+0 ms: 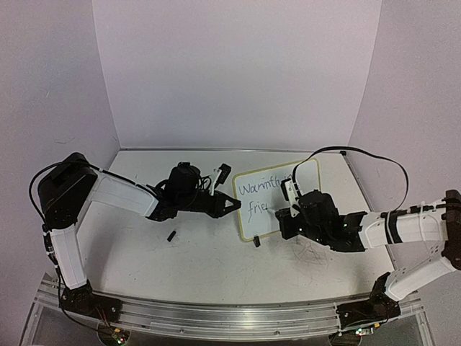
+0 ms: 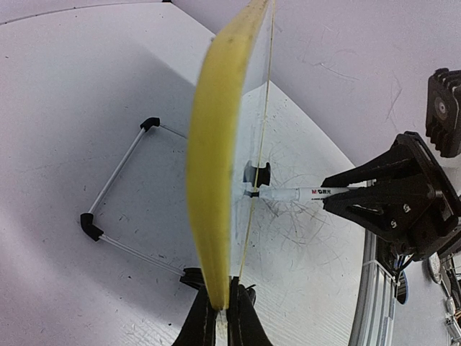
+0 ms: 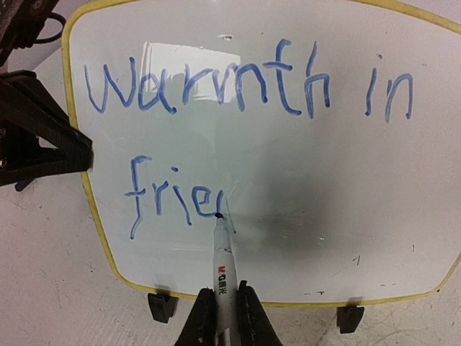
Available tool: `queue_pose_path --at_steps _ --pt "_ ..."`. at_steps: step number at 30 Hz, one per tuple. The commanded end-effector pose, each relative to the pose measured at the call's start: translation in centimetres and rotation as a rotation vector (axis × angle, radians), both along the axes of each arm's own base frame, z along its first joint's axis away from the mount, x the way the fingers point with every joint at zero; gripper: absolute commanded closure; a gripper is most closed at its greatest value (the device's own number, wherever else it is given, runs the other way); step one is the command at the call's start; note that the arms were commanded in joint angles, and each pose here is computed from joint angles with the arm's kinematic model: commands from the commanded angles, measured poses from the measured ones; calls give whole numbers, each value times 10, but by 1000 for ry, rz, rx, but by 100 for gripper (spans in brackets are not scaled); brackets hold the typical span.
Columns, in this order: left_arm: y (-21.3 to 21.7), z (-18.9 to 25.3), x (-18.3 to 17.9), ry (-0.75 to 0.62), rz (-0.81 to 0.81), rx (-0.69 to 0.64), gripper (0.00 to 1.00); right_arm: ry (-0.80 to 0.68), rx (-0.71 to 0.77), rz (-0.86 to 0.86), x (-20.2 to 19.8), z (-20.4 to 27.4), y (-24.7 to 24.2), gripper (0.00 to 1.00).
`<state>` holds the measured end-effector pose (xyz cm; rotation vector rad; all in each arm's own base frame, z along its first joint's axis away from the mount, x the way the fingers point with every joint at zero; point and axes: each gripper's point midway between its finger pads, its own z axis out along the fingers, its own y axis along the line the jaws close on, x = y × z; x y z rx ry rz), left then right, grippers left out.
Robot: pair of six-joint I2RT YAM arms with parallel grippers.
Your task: Write a sentence on the whiteboard
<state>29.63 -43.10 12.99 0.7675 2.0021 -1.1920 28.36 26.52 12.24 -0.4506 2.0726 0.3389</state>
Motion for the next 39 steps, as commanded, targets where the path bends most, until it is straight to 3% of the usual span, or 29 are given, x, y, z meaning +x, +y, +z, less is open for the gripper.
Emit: queue_pose_path --at_steps 1,15,39 --pt "6 -35 -16 61 -33 117 100 13 -8 -18 0 -4 -5 100" --pt "6 -35 -17 63 -33 117 100 -89 70 -52 19 35 4 100" --pt "6 -38 -16 63 -33 121 100 -118 68 -107 31 45 -9 100"
